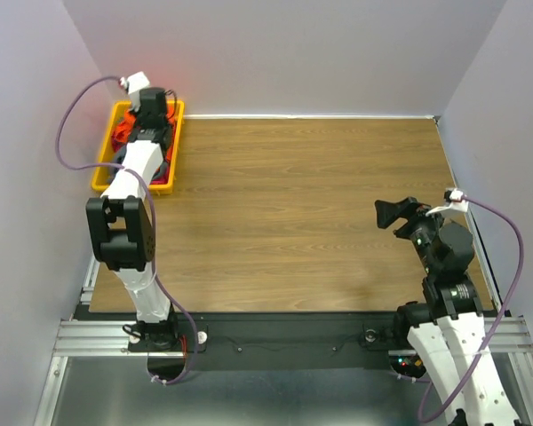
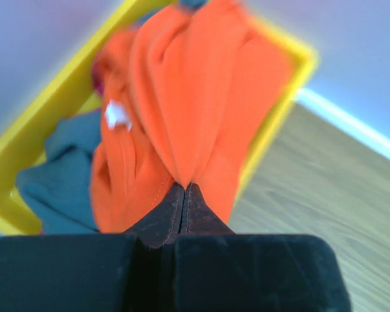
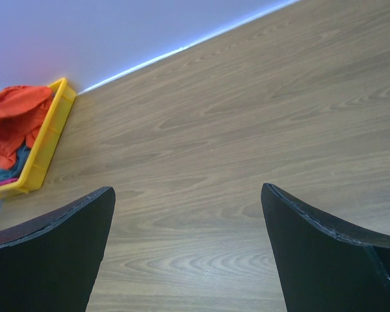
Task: Fold and stack the t-shirts
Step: Grab the tshirt from the pile, then move the tshirt to the center of the board
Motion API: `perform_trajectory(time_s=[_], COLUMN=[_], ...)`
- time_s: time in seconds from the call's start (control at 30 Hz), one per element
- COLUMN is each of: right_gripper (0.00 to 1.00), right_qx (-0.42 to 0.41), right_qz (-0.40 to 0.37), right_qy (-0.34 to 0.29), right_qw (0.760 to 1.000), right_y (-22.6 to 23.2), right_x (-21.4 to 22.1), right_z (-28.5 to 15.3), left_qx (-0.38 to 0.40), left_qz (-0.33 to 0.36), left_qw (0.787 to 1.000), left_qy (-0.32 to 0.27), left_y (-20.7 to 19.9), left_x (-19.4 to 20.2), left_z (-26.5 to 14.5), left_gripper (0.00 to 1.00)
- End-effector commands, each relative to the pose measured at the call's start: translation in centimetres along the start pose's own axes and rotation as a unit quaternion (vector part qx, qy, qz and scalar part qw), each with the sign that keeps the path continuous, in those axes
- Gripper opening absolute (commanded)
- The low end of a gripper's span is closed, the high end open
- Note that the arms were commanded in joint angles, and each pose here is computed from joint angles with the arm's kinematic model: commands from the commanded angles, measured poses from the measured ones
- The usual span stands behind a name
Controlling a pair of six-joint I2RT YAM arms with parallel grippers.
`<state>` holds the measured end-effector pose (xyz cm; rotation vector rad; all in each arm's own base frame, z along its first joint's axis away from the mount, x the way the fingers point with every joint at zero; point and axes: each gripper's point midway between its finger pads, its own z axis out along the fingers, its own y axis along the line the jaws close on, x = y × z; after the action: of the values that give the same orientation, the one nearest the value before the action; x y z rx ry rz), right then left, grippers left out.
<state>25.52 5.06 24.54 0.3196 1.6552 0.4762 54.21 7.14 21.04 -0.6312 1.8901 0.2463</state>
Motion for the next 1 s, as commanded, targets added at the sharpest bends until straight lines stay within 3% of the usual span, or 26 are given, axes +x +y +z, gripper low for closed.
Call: perform_trajectory(time_s=[0.0, 0.03, 0.13, 0.23, 0.27, 0.43, 0.53, 0.57, 0.7, 0.87, 0.93, 0.97], right_gripper=[1.0, 1.0, 1.0, 1.0, 1.0, 1.0, 1.0, 1.0, 1.0, 1.0, 1.0, 1.0], right_qx=[0.0, 0.008, 0.033, 0.044, 0.044, 0.049, 0.055, 0.055, 0.069, 0.069, 0.067, 0.064], right_qz=[-0.031, -0.035, -0.054, -0.075, -0.075, -0.089, -0.095, -0.098, -0.099, -0.102, -0.105, -0.107], right_qy=[-0.046, -0.056, -0.076, -0.093, -0.096, -0.108, -0.112, -0.111, -0.122, -0.132, -0.131, -0.131], right_qw=[0.998, 0.998, 0.995, 0.992, 0.992, 0.989, 0.988, 0.987, 0.985, 0.984, 0.984, 0.983], right_y=[1.1, 1.1, 0.6, 0.9, 0.9, 1.0, 0.9, 0.9, 0.5, 0.7, 0.8, 0.9], right_x=[-3.9, -4.7, -6.4, -8.4, -8.6, -9.6, -10.0, -10.0, -10.6, -11.2, -11.2, -11.2], right_z=[-0.2, -0.2, -0.2, -0.3, -0.3, -0.6, -0.9, -0.9, -1.3, -1.9, -2.0, -2.1], left_qx=[0.107, 0.151, 0.215, 0.328, 0.331, 0.451, 0.525, 0.547, 0.578, 0.642, 0.637, 0.618], left_qz=[0.025, 0.025, 0.042, 0.068, 0.064, 0.065, 0.052, 0.045, 0.028, 0.032, 0.027, 0.026], left_qw=[0.986, 0.978, 0.966, 0.932, 0.93, 0.878, 0.834, 0.819, 0.795, 0.748, 0.752, 0.768], left_qy=[-0.129, -0.142, -0.134, -0.135, -0.143, -0.148, -0.16, -0.169, -0.182, -0.166, -0.168, -0.166], left_y=[-8.3, -11.3, -15.6, -21.9, -21.9, -25.7, -26.5, -26.7, -27.1, -28.2, -26.9, -26.3], left_x=[-11.6, -12.5, -12.1, -11.3, -12.1, -12.6, -13.9, -14.7, -16.0, -14.7, -14.9, -14.6], left_z=[-12.6, -16.1, -21.3, -30.6, -31.0, -40.6, -46.1, -47.4, -49.3, -51.6, -51.7, -50.8], left_gripper=[0.0, 0.0, 0.0, 0.0, 0.0, 0.0, 0.0, 0.0, 0.0, 0.0, 0.0, 0.0])
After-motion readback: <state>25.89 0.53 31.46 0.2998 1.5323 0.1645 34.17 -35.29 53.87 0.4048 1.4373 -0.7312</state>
